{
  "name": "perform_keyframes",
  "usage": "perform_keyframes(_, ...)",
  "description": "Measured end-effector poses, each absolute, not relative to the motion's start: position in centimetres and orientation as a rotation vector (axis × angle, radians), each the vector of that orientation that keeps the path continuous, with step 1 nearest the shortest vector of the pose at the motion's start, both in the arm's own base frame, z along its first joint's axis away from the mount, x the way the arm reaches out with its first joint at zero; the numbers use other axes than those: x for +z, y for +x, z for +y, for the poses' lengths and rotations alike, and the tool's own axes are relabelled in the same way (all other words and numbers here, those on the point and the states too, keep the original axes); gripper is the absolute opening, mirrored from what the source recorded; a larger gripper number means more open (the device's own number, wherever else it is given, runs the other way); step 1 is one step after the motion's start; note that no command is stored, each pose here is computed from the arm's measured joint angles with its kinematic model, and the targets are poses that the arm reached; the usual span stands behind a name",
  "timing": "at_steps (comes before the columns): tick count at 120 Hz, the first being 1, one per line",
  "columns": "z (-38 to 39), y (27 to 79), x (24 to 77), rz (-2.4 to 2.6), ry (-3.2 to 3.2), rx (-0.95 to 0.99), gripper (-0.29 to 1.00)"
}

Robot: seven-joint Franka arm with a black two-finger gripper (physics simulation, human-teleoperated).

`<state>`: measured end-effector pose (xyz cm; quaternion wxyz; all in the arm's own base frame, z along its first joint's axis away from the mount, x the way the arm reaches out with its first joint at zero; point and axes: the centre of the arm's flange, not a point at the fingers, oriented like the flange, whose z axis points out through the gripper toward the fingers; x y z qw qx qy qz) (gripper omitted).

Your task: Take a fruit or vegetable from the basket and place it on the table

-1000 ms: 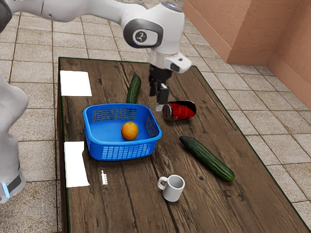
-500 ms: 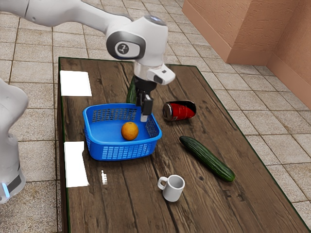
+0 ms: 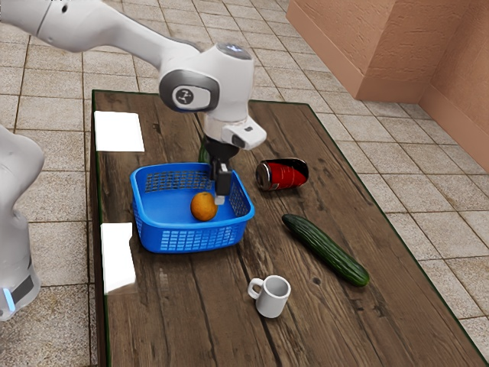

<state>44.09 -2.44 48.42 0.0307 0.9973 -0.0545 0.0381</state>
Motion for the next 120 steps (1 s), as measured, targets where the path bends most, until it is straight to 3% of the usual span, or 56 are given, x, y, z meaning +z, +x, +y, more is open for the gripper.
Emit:
perform_keyframes(59, -1.1, 44.5, 47.8, -0.21, 3.058, 0.16, 0.7)
perform_keyframes(120, -5.1, 44.1, 46.6, -0.403, 3.065, 0.169, 0.7)
